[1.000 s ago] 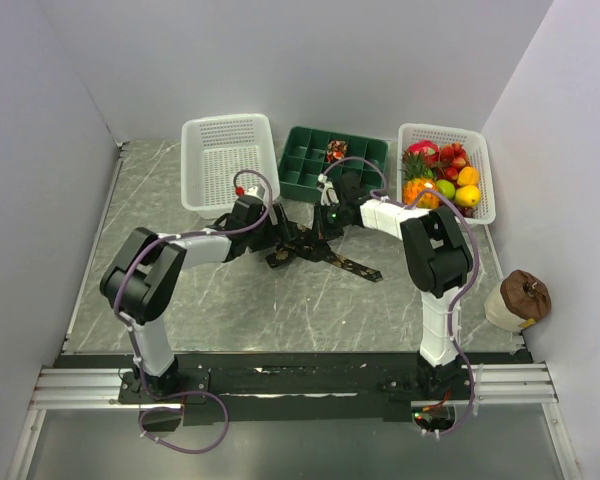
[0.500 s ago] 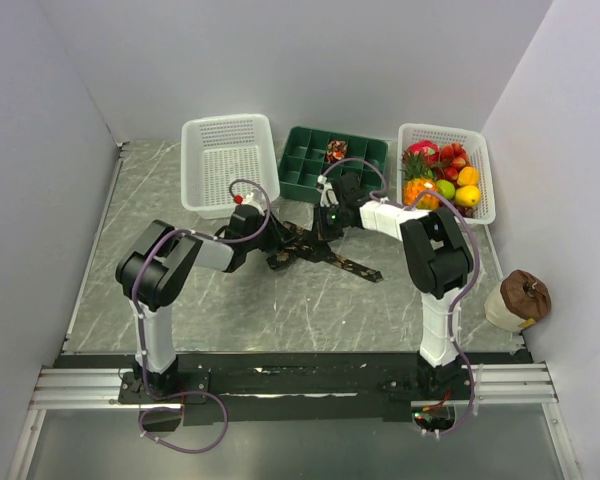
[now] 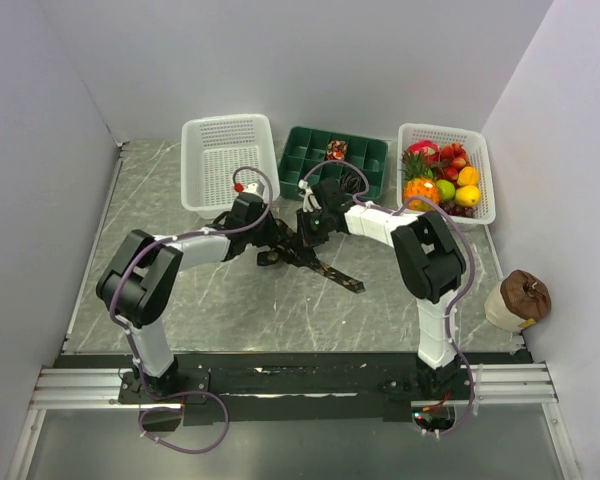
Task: Roll the ties
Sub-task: Roll the tie at the center of the board.
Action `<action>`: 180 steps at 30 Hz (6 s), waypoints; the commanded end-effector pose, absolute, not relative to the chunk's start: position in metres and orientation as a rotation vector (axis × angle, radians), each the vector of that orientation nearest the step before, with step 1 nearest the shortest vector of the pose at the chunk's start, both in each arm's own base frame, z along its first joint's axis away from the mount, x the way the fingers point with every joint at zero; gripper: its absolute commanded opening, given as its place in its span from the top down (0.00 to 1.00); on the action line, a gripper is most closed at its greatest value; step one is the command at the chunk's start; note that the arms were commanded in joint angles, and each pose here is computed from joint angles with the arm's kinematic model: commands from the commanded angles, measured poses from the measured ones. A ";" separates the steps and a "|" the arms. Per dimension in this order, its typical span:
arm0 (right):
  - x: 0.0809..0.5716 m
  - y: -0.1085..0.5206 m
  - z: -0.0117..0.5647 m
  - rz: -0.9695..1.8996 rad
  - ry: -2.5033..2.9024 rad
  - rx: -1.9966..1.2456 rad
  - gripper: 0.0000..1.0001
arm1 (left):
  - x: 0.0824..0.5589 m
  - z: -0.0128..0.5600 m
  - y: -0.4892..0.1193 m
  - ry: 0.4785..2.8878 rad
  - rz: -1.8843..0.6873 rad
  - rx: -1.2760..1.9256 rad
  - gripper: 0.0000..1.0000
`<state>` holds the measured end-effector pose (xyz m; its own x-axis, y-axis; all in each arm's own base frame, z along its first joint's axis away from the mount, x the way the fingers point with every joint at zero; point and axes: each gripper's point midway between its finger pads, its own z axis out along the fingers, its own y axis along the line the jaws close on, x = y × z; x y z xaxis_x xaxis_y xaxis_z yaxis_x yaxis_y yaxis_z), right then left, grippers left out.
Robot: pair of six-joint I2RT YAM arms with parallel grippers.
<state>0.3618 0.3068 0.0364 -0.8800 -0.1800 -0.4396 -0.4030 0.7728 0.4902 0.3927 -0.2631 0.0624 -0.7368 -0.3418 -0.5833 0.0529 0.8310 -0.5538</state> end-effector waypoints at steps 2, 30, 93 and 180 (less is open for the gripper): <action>0.368 0.295 0.079 0.833 2.507 -0.381 0.91 | 0.400 0.083 -0.238 2.300 -0.462 -0.107 0.99; 0.358 0.286 0.066 0.930 2.522 -0.319 0.92 | 0.383 0.101 -0.290 2.254 0.023 0.295 0.99; 0.366 0.208 0.117 1.034 2.308 -0.106 0.93 | 0.331 0.052 -0.341 2.265 -0.032 0.436 0.50; 0.284 0.245 0.017 0.881 2.718 -0.275 0.99 | 0.316 0.070 -0.335 2.184 -1.292 -0.089 0.33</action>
<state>0.2901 0.2451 0.0301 -0.9400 -0.0920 -0.3285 -0.2730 0.7802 0.5628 0.3104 -0.3256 0.0503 -0.8569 -0.3351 -0.3918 0.1720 0.5306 -0.8300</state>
